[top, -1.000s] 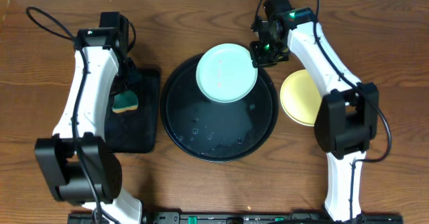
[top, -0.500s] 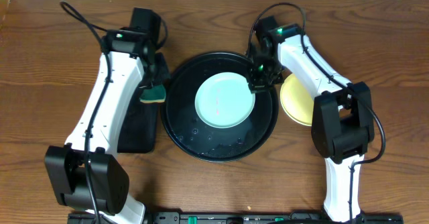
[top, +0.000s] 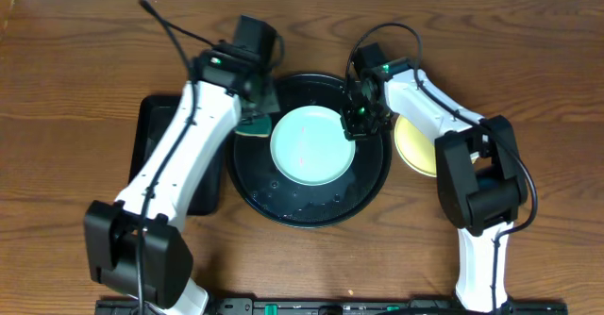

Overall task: Clean dirty plates on tray and stack at the side
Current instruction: 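Bring the sponge in the left gripper onto the pale green plate, then scrub the pale green plate with the sponge in the left gripper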

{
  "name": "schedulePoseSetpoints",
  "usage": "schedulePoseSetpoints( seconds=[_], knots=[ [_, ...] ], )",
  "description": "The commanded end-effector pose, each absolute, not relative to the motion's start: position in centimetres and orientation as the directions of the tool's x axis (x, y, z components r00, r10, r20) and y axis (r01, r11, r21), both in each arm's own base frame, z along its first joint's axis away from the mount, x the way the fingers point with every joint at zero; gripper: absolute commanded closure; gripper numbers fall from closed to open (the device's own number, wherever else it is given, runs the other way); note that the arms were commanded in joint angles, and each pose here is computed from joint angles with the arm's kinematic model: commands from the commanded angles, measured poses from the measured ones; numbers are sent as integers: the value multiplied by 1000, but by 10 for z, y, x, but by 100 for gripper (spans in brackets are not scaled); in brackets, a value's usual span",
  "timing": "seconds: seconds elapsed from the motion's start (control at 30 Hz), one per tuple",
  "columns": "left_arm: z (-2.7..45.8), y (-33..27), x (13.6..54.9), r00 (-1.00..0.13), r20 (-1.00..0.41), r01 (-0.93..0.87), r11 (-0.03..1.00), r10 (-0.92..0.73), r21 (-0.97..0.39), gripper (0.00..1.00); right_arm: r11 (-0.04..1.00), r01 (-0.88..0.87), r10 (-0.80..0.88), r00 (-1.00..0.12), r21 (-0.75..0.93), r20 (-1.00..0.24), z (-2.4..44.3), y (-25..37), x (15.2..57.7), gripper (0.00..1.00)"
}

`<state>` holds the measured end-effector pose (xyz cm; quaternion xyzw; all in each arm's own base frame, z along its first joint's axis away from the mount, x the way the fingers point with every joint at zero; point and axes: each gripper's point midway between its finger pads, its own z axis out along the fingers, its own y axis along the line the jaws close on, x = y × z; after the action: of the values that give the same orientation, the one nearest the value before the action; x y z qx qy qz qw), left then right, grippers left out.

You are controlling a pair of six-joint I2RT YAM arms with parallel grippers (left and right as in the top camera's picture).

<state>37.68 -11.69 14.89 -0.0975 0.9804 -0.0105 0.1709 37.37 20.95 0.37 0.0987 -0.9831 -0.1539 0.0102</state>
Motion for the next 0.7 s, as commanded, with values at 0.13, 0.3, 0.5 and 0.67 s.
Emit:
schedulePoseSetpoints(
  seconds=[0.13,0.3,0.5,0.67],
  knots=[
    [93,-162,362,-974,-226,-15,1000,-18,-15,93,932,-175,-202,-978,317,52,-12,220,354,99],
    [62,-175,357,-984,-166,68,998,69,13,93,932,-176,-202,-978,318,51,-12,220,354,99],
    [34,-187,350,-992,-83,93,995,91,-30,93,932,-176,-202,-978,317,51,-12,220,354,99],
    [21,-190,345,-998,-43,39,998,37,-41,93,932,-176,-202,-978,318,50,-12,220,354,99]
  ],
)
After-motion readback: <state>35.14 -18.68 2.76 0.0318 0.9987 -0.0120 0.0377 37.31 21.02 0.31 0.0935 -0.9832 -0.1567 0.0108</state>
